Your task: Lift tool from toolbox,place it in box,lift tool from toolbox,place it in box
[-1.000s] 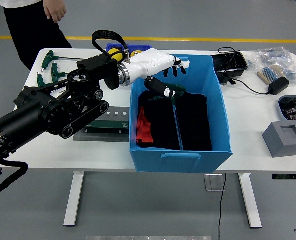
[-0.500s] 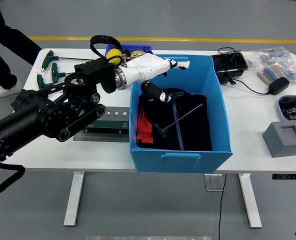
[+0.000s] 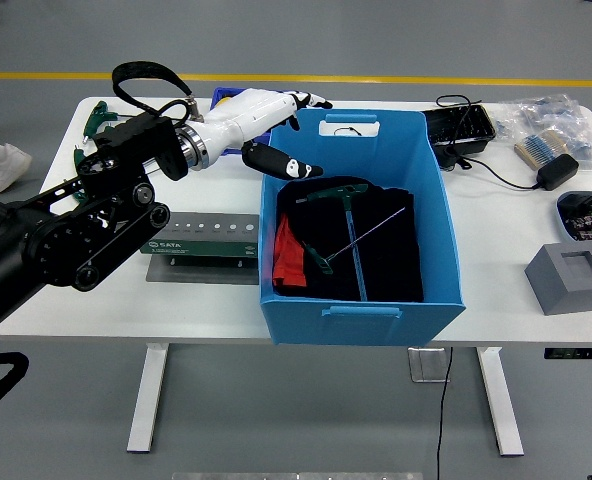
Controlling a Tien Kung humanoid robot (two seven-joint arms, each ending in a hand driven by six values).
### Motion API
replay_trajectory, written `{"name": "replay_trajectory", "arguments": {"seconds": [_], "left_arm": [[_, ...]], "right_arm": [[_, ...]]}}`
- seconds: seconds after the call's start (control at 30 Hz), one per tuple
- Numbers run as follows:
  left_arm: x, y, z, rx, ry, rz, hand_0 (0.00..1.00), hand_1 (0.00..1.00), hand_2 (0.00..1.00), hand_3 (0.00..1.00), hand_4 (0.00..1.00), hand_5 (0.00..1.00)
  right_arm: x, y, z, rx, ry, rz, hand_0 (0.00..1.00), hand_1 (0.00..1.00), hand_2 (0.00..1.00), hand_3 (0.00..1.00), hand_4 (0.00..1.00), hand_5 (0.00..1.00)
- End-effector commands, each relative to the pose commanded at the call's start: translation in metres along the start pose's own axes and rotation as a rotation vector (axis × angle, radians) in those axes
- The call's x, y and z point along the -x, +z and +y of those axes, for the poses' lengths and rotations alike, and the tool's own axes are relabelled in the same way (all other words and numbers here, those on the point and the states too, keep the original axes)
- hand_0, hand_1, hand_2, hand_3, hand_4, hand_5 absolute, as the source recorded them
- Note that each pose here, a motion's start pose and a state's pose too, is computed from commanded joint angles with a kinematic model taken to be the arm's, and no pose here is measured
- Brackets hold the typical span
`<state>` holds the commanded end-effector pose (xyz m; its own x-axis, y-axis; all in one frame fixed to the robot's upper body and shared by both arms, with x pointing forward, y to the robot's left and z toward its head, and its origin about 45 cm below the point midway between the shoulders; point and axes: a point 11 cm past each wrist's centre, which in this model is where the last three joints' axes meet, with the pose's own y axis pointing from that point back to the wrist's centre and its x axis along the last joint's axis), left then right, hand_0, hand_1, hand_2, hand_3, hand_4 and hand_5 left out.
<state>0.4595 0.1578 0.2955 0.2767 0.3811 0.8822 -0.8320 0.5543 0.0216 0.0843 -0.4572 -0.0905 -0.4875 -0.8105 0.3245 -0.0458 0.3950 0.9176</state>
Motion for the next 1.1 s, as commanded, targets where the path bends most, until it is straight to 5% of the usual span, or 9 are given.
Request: {"name": "replay_trajectory", "arguments": {"seconds": [0.27, 0.6, 0.67, 0.7, 0.87, 0.9, 1.07, 1.1], "left_arm": [[-0.018, -0.035, 0.036, -0.061, 0.205, 0.378, 0.532, 0.585, 0.778, 0.81, 0.892, 0.547], [0.007, -0.091, 0.112, -0.113, 0.442, 0.972, 0.604, 0.611, 0.783, 0.771, 0.882, 0.622], [0.015, -0.095, 0.121, -0.119, 0.46, 1.028, 0.604, 0.611, 0.783, 0.771, 0.882, 0.622], [0.019, -0.096, 0.126, -0.122, 0.473, 1.053, 0.648, 0.666, 0.806, 0.783, 0.894, 0.724], [0.034, -0.097, 0.141, -0.124, 0.52, 1.114, 0.648, 0.666, 0.806, 0.783, 0.894, 0.724], [0.036, -0.097, 0.144, -0.128, 0.526, 1.119, 0.681, 0.698, 0.833, 0.788, 0.91, 0.806], [0.046, -0.101, 0.163, -0.176, 0.527, 1.108, 0.681, 0.698, 0.833, 0.788, 0.91, 0.806], [0.047, -0.102, 0.166, -0.183, 0.523, 1.097, 0.75, 0.773, 0.881, 0.806, 0.908, 0.811]], "right_arm": [[0.002, -0.001, 0.0, -0.001, -0.002, -0.001, 0.67, 0.661, 0.712, 0.559, 0.776, 0.662], [0.004, 0.002, 0.0, -0.003, -0.009, -0.01, 0.67, 0.661, 0.712, 0.559, 0.775, 0.661], [0.004, 0.004, 0.0, -0.002, -0.01, -0.01, 0.67, 0.661, 0.712, 0.559, 0.775, 0.661], [0.004, 0.004, 0.0, -0.002, -0.01, -0.007, 0.668, 0.66, 0.712, 0.558, 0.774, 0.661], [0.005, 0.005, 0.0, -0.003, -0.013, -0.006, 0.668, 0.66, 0.712, 0.558, 0.774, 0.661], [0.005, 0.005, 0.0, -0.003, -0.013, -0.006, 0.668, 0.659, 0.711, 0.558, 0.773, 0.661], [0.006, 0.005, 0.0, -0.007, -0.015, -0.007, 0.668, 0.659, 0.711, 0.558, 0.773, 0.661], [0.006, 0.004, 0.0, -0.007, -0.015, -0.008, 0.666, 0.659, 0.711, 0.557, 0.773, 0.661]]}}
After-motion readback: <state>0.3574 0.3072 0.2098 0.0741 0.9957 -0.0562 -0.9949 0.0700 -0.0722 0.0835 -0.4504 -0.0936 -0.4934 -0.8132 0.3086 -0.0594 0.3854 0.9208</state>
